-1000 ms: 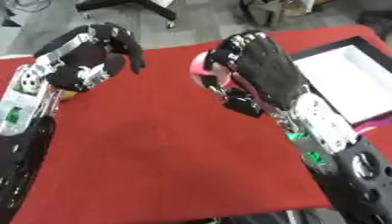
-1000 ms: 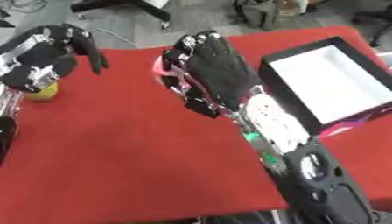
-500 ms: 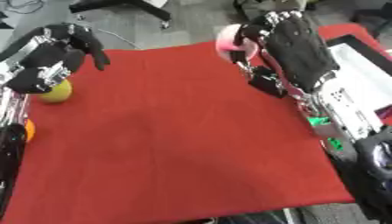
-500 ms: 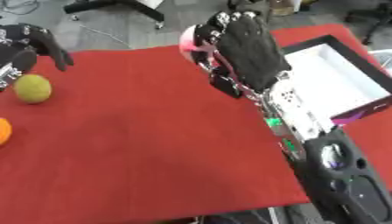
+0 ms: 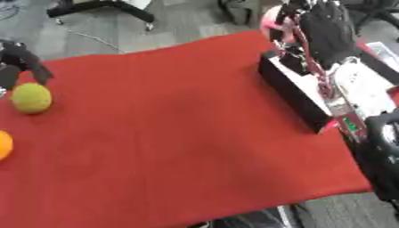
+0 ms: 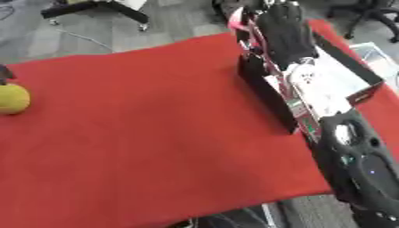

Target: Pick up the objects with one hand, pass them to the other hand, and then place them into the box on the other side of the table.

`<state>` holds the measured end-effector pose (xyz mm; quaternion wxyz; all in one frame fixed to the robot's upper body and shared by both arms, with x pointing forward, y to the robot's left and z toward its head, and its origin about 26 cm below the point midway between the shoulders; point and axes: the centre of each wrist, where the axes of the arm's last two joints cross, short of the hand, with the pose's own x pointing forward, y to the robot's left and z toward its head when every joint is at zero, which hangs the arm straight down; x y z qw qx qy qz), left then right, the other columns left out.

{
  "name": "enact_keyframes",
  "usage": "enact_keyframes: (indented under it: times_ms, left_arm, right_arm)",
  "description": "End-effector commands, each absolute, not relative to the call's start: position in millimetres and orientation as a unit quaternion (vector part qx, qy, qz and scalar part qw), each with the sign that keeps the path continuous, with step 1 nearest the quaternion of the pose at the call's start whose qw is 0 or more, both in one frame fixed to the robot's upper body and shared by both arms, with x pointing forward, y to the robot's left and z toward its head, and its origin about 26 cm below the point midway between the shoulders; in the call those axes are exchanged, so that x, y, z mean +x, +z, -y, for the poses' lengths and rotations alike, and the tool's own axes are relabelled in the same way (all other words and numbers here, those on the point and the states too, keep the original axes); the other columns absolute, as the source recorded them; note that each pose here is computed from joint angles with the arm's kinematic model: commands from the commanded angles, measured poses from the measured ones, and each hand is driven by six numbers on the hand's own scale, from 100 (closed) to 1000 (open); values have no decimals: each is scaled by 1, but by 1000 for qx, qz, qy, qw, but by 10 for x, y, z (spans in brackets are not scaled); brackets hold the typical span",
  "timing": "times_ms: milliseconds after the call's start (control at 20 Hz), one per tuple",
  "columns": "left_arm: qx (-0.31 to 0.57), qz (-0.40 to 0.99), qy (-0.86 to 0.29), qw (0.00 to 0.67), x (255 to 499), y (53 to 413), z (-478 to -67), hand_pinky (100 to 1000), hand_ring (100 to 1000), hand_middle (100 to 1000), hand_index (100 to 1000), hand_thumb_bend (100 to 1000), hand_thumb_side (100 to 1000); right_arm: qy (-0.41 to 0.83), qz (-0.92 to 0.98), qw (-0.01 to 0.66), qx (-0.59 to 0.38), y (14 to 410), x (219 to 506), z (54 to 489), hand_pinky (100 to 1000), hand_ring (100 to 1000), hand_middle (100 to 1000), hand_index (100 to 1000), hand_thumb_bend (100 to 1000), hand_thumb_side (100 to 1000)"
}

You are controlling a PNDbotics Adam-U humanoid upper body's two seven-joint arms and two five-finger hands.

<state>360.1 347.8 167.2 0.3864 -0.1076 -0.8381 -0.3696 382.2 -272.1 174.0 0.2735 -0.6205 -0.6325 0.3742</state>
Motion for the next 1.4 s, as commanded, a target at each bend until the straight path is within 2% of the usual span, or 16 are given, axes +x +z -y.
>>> enact_keyframes:
  times_ms: [50,100,150,200,250,300,350,400,550,700,850,1000,1050,1250,1400]
  left_arm:
    - [-65,844,-364,389,3511,1787,-3674,639,492,489,686,141,484]
    - [-58,844,-359,395,3487,1765,-3712,639,492,490,686,140,485]
    - [-51,844,-354,400,3467,1751,-3746,639,492,490,686,140,484]
    - [-41,843,-351,405,3448,1741,-3786,639,493,491,687,140,483]
    - [-33,843,-349,409,3435,1734,-3817,640,493,491,688,141,482]
    - [-22,842,-347,412,3424,1731,-3851,641,494,493,690,142,480]
    - [-11,841,-348,415,3417,1731,-3882,641,495,493,691,142,479]
    - [0,839,-349,418,3412,1728,-3915,642,497,495,693,142,479]
    - [39,829,-357,429,3411,1696,-4035,645,499,499,697,144,472]
    - [82,810,-374,445,3433,1633,-4189,648,504,504,703,155,464]
    - [127,786,-398,456,3466,1593,-4387,655,516,517,715,182,454]
    - [169,759,-426,463,3496,1587,-4588,668,539,539,736,229,452]
    - [183,747,-439,465,3507,1595,-4658,671,545,545,740,247,452]
    - [234,671,-507,488,3542,1568,-4942,687,582,587,760,347,463]
    - [261,604,-546,518,3530,1472,-5162,695,604,610,777,460,461]
  right_arm:
    - [366,590,330,-640,1680,3915,3108,371,206,169,306,100,100]
    - [373,574,352,-638,1615,3930,3203,395,223,185,325,100,100]
    - [381,559,371,-636,1563,3939,3286,466,283,239,387,100,100]
    - [396,537,395,-631,1503,3946,3370,579,418,405,571,100,100]
    - [412,516,413,-627,1474,3953,3431,642,501,510,714,100,271]
    - [424,496,425,-627,1469,3953,3485,679,560,578,792,172,396]
    - [432,479,433,-630,1480,3951,3523,707,610,633,853,245,479]
    - [439,461,437,-636,1497,3948,3551,760,711,740,946,358,583]
    - [442,429,438,-655,1601,3923,3570,779,750,777,976,408,636]
    - [428,434,421,-672,1747,3873,3515,785,763,791,982,427,641]
    - [406,461,371,-696,1925,3786,3370,790,763,801,980,427,573]
    - [394,529,318,-681,2045,3658,3134,807,785,833,987,342,426]
    - [393,554,306,-667,2072,3606,3053,810,792,840,987,320,402]
    - [387,647,279,-594,2117,3395,2694,789,779,817,987,186,360]
    - [401,704,261,-524,2109,3277,2374,783,769,804,979,115,362]
